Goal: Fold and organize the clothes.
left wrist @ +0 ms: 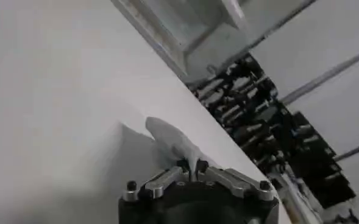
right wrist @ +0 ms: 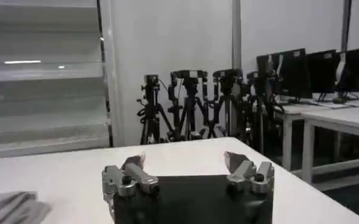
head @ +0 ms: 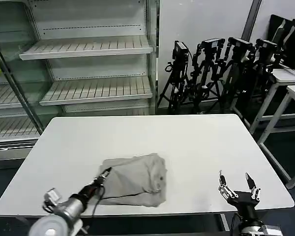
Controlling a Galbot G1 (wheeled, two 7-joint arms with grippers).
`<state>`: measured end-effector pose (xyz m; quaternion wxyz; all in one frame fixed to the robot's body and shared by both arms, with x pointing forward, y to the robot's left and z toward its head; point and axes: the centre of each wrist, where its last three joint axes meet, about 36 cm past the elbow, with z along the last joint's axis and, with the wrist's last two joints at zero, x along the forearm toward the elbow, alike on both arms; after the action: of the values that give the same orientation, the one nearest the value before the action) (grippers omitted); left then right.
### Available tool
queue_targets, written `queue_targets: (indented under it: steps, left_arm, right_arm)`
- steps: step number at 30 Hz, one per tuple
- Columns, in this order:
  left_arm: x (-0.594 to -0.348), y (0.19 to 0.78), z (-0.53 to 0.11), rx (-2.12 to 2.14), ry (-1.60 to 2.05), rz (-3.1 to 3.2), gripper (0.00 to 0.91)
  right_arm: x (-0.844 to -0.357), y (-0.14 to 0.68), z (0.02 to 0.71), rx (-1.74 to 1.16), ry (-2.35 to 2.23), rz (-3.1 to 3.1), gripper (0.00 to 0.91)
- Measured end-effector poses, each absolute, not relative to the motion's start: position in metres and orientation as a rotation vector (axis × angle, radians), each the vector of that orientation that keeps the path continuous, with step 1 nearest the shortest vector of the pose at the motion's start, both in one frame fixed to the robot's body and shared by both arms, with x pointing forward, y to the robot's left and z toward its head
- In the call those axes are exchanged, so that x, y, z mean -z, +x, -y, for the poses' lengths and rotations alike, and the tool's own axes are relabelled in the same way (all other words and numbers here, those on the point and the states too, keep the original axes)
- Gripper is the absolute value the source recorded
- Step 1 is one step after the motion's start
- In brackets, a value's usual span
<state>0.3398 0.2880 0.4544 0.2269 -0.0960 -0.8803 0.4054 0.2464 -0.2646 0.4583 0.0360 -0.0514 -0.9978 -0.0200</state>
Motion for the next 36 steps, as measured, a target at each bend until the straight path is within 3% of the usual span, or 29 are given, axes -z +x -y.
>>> queue_targets:
  steps: [5, 11, 18, 36]
  left_arm:
    - [-0.471, 0.342, -0.347, -1.051, -0.173, 2.505, 0.04]
    - [-0.51, 0.348, -0.399, -0.907, -0.098, 2.636, 0.04]
    - [-0.546, 0.351, -0.377, -0.727, -0.184, 2.756, 0.04]
    - [-0.477, 0.414, -0.154, -0.578, -0.517, 2.641, 0.04]
  right_arm:
    - [-0.456, 0.251, 0.264, 0.074, -0.139, 3.068, 0.907]
    - [-0.455, 0.254, 0.261, 0.081, -0.122, 3.077, 0.907]
    - [-0.456, 0.255, 0.255, 0.088, -0.104, 3.089, 0.907]
    - [-0.446, 0.259, 0.246, 0.041, -0.056, 3.099, 0.907]
